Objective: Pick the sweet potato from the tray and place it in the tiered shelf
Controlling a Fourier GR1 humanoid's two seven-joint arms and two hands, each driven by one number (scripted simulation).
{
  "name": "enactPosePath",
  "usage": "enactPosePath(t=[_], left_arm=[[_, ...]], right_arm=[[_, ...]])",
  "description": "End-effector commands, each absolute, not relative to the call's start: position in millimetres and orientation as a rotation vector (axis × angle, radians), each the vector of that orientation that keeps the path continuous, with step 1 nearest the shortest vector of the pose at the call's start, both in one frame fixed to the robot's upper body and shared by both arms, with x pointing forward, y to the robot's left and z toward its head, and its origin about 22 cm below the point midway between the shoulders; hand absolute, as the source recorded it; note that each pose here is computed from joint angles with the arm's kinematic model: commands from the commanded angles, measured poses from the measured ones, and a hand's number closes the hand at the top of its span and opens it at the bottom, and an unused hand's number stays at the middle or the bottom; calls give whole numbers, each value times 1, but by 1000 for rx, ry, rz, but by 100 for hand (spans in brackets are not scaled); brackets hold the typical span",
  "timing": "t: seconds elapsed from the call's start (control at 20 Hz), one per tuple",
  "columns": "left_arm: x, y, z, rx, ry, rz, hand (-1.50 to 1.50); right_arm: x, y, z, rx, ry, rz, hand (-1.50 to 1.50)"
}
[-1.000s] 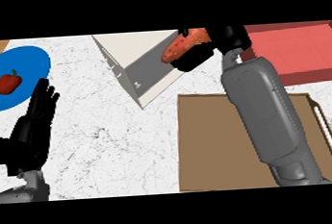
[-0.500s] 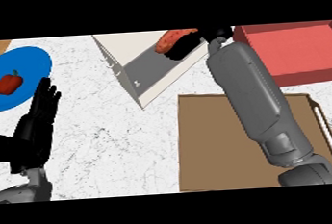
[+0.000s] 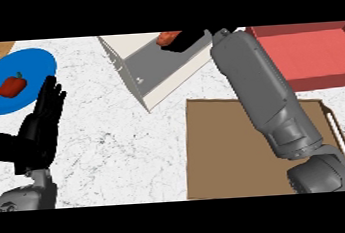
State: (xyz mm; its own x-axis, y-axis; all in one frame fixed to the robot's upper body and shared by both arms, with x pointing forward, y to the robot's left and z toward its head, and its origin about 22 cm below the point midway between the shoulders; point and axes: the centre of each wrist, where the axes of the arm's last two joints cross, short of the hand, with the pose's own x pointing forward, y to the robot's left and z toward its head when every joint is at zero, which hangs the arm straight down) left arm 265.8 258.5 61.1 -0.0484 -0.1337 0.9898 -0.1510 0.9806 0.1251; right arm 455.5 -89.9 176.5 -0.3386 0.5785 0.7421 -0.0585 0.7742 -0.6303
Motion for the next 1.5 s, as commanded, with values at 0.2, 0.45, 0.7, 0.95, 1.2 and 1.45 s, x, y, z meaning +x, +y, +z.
enactPosePath(t=[0.2, 0.45, 0.7, 0.95, 1.2, 1.45], left_arm=[[259, 270, 55, 225, -1614, 11, 0], [260, 262, 50, 219, -1631, 20, 0], [252, 257, 57, 250, -1615, 40, 0], [268, 259, 53, 239, -1620, 48, 0], [258, 267, 60, 239, -1612, 28, 0], [265, 265, 67, 241, -1635, 23, 0]], right_arm=[[459, -76, 165, -242, -1799, 640, -150], [469, -108, 181, -149, -1868, 478, -150], [477, -141, 215, -204, -1844, 336, -150], [482, -205, 232, -278, -1748, 223, -150], [471, -288, 205, -300, -1729, 197, -150], [460, -339, 227, -256, -1732, 229, -150]])
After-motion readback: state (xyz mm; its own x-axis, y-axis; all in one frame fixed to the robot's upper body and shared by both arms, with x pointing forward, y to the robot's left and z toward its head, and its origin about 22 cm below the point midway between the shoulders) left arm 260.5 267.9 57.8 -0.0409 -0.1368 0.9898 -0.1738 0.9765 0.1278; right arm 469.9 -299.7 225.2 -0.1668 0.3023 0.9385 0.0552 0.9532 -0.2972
